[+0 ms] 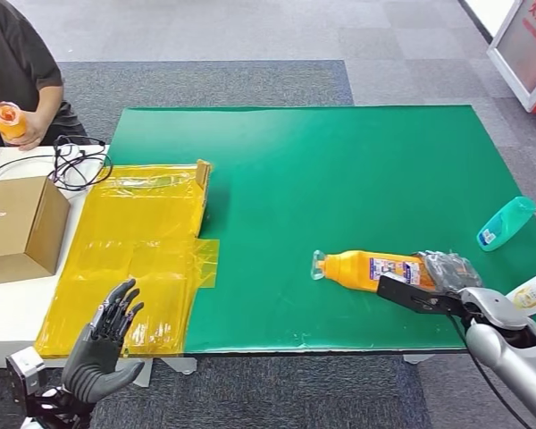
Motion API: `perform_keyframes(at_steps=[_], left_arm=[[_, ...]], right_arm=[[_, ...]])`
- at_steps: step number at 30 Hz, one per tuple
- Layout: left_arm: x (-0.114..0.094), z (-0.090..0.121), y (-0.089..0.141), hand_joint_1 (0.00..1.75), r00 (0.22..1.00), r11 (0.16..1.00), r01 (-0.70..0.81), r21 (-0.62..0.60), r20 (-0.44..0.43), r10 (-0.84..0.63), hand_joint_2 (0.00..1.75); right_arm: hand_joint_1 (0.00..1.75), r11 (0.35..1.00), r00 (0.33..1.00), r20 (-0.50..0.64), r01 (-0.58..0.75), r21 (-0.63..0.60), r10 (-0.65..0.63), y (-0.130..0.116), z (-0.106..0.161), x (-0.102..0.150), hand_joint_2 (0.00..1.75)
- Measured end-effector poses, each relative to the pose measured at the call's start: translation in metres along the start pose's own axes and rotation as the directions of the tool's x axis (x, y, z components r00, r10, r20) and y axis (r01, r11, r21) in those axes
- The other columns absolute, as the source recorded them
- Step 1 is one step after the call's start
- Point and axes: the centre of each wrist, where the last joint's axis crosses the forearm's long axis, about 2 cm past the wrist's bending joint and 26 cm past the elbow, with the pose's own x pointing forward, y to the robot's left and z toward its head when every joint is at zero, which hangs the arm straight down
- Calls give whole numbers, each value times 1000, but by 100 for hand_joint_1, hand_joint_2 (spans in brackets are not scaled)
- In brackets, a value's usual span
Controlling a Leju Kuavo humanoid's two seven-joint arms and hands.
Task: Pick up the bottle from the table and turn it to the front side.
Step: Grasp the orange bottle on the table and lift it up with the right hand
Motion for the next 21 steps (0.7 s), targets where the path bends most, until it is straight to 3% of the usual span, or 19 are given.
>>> perform_keyframes(at_steps=[7, 14, 17, 21], left_arm=[[0, 0, -2, 0, 1000, 1000, 0, -7, 7, 0, 175], [6, -8, -7, 0, 999, 999, -5, -33, 52, 7, 175], [9, -15, -10, 0, 997, 999, -4, -53, 74, 8, 175], [15, -30, -16, 0, 994, 996, 33, -82, 104, -24, 175]], right_arm=[[175, 994, 997, 65, 42, -104, -35, -5, 13, 13, 175], [175, 937, 962, 208, 228, -263, -176, -7, 24, 47, 175], [175, 887, 915, 282, 365, -283, -287, -5, 25, 63, 175], [175, 783, 800, 378, 572, -245, -466, 2, 22, 87, 175]])
